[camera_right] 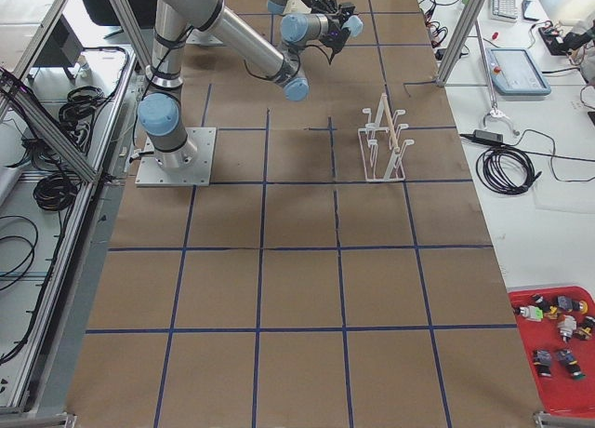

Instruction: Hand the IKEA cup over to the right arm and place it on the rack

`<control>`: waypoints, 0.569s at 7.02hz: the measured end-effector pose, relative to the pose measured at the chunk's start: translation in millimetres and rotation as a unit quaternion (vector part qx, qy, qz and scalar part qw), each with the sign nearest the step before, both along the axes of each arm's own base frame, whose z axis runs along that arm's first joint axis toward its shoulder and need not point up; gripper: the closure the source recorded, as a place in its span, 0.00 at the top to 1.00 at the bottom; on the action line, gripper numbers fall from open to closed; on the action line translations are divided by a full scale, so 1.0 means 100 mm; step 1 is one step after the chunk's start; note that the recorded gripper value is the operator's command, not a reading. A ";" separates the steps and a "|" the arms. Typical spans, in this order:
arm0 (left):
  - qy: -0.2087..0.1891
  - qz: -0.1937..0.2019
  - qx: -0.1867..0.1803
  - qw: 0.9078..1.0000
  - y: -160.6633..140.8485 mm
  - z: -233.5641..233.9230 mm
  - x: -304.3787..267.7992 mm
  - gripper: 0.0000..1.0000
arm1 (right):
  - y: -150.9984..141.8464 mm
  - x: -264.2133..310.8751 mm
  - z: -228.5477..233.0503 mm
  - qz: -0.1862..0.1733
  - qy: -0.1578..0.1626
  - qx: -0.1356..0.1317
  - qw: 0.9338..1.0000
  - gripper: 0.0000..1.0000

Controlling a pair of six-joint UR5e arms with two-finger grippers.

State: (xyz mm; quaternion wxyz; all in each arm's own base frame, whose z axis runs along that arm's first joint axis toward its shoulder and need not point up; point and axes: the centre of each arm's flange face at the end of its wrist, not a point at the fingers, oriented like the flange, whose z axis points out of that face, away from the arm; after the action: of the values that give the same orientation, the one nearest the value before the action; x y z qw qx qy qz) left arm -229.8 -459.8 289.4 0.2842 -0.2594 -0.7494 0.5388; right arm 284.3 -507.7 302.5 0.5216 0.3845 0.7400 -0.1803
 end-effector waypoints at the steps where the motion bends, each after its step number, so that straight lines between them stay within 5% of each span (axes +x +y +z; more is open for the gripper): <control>1: 0.000 0.000 0.000 1.000 0.00 0.00 0.00 0.01 | -0.04 0.01 -0.03 -0.001 0.001 0.001 1.000 0.99; 4: 0.000 0.000 -0.001 1.000 0.00 0.00 0.00 0.03 | -0.07 0.02 -0.06 -0.002 0.002 0.004 1.000 0.98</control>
State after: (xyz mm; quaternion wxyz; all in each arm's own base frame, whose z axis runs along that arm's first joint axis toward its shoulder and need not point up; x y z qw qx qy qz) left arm -229.8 -459.7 289.5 0.2837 -0.2594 -0.7491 0.5394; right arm 285.9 -514.6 296.6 0.5183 0.3875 0.7409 -0.1794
